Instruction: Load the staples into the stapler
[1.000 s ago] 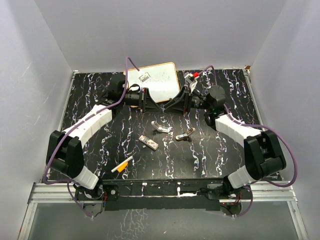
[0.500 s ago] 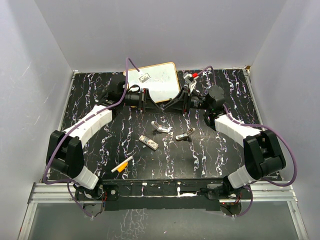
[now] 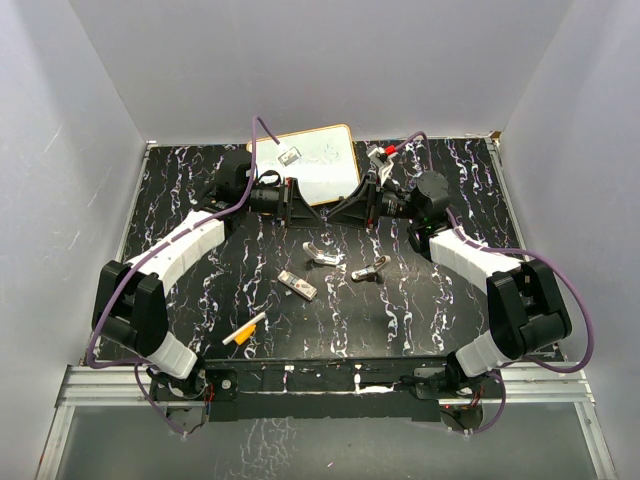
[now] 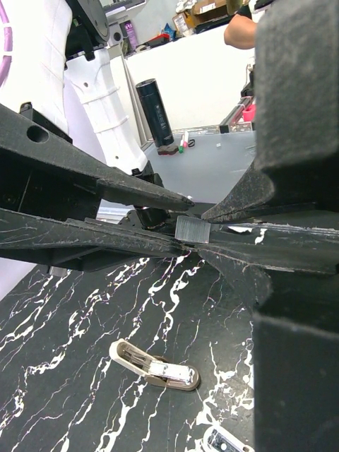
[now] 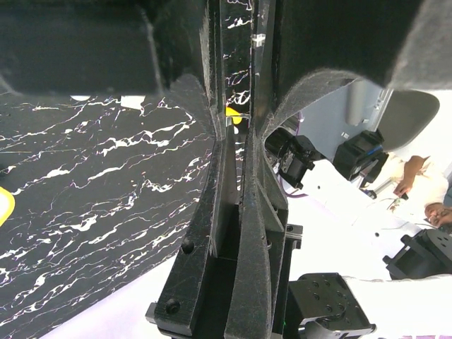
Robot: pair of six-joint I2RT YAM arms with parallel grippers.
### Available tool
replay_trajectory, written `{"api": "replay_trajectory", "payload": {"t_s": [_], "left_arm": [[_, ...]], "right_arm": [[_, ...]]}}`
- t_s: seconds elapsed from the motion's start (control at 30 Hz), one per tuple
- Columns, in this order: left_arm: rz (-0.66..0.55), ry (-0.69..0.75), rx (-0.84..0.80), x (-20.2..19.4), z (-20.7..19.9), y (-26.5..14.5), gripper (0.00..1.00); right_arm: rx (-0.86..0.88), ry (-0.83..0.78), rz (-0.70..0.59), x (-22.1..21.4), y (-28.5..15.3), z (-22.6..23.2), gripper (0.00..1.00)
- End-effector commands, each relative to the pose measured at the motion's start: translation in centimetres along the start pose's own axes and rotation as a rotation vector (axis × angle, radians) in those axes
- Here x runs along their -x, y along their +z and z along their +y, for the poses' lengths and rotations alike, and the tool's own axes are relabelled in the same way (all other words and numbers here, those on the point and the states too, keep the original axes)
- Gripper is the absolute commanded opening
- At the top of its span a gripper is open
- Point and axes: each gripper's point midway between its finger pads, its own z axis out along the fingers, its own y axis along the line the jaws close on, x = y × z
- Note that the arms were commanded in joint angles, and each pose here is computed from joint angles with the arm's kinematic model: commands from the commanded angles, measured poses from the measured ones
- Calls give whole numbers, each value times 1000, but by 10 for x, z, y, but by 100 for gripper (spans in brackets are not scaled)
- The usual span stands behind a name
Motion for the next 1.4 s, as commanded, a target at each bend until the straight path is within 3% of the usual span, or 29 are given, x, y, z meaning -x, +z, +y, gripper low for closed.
{"api": "replay_trajectory", "payload": {"t_s": [0.0,0.43,0.87,0.93,1.13,1.27,1.37], "left_arm": [[2,36,-31,2,-10,-2,9],[2,39,-29,0,-9,-2,9],[1,37,-20,-1,-5,-2,9],[1,36,-20,-1,-5,-1,14],[8,46,7,-4,-2,-3,43],[24,116,128,-8,19,-15,50],[9,109,319,-8,55,-31,53]], "right_arm": [[3,-32,-15,3,2,0,26],[-10,-19,-15,-1,2,-3,27],[-2,-18,-15,0,2,-1,14],[-3,-20,-16,0,2,-2,14],[-23,-60,-25,3,-4,-6,13],[-98,-107,-28,8,-23,-24,12],[-179,-139,-18,7,-41,-42,12]]}}
